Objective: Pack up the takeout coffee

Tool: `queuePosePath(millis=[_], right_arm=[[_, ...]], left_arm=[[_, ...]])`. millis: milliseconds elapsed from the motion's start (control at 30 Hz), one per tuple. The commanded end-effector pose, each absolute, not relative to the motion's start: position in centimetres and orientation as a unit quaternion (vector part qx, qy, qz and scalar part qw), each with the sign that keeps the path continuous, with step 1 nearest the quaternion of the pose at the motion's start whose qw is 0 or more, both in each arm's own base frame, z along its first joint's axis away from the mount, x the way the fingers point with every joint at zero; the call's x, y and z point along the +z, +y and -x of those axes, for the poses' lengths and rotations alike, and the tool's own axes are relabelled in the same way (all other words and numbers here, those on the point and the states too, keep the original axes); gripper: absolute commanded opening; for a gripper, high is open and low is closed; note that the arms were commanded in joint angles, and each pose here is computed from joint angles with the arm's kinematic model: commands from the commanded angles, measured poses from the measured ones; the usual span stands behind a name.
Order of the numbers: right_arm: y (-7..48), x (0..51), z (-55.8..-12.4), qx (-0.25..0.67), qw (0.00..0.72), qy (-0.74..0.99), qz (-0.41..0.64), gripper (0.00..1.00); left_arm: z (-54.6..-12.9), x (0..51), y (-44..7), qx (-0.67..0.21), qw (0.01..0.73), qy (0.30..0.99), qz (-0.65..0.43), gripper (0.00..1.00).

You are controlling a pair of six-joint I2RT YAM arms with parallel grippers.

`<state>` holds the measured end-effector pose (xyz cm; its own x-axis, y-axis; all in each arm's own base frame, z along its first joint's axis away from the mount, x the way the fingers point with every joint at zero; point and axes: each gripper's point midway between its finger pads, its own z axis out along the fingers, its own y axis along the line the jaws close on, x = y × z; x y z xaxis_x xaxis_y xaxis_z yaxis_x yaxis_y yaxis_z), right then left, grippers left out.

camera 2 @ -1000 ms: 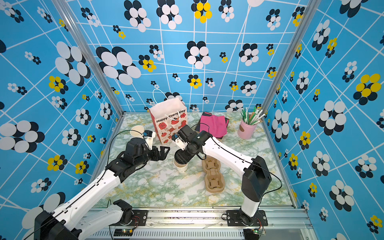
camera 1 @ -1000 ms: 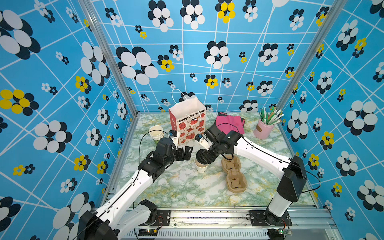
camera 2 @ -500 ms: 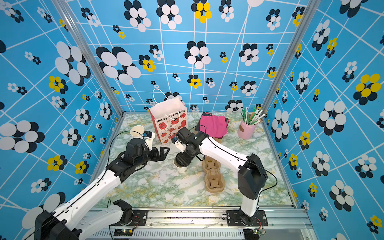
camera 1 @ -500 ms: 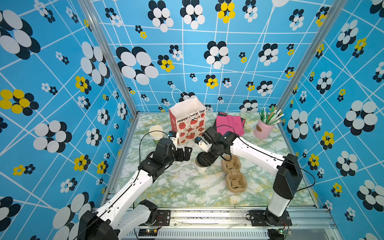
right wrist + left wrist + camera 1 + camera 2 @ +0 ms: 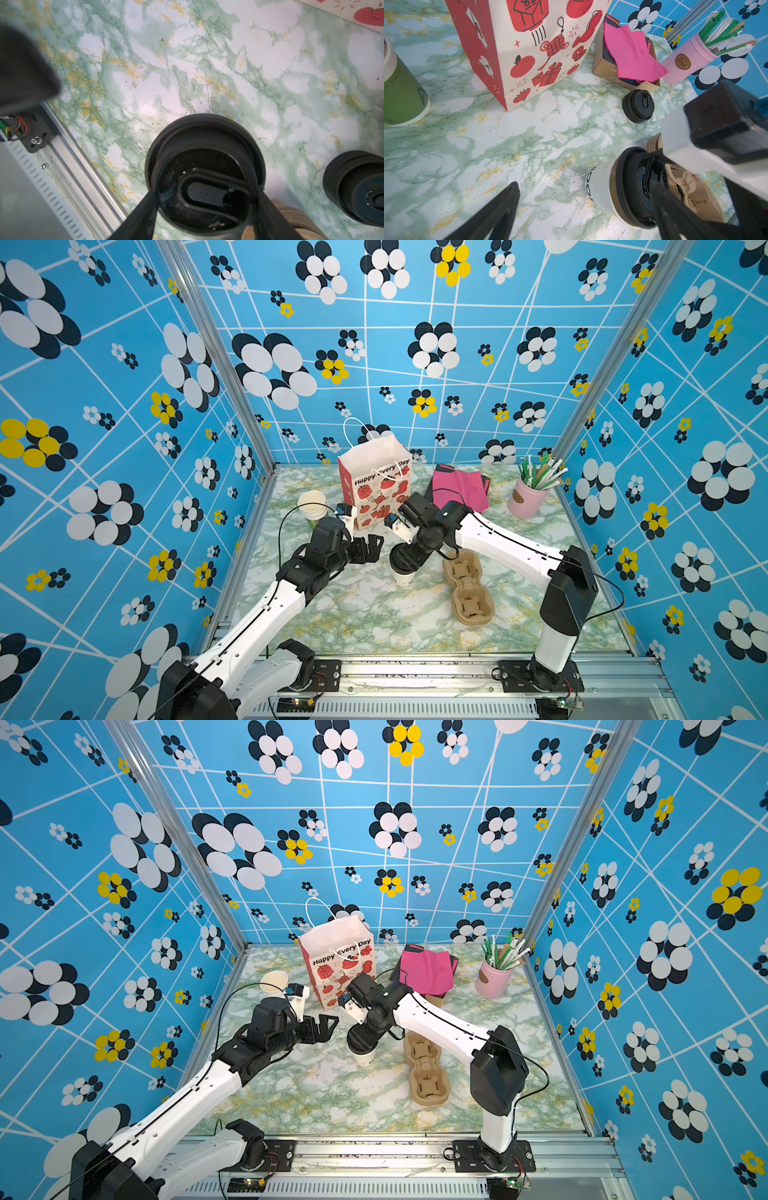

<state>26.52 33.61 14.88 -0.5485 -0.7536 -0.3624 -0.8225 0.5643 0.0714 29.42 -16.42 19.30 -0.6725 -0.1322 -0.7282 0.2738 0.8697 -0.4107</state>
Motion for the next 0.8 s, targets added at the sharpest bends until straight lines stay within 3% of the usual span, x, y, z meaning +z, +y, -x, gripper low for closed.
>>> queuePosePath(millis=[0, 767], right_arm=[[33.5, 14.8, -26.1, 0.101, 0.136, 0.868, 0.466, 0.60], [33.6, 12.4, -25.4, 0.066, 0.094, 0.868, 0.483, 0.60]], left_arm=[[-29.3, 19.3, -16.3, -0.259, 0.404, 0.877, -0.034, 0.99], [-28.7, 18.0, -16.0, -0.274, 0.387, 0.881, -0.019, 1.00]])
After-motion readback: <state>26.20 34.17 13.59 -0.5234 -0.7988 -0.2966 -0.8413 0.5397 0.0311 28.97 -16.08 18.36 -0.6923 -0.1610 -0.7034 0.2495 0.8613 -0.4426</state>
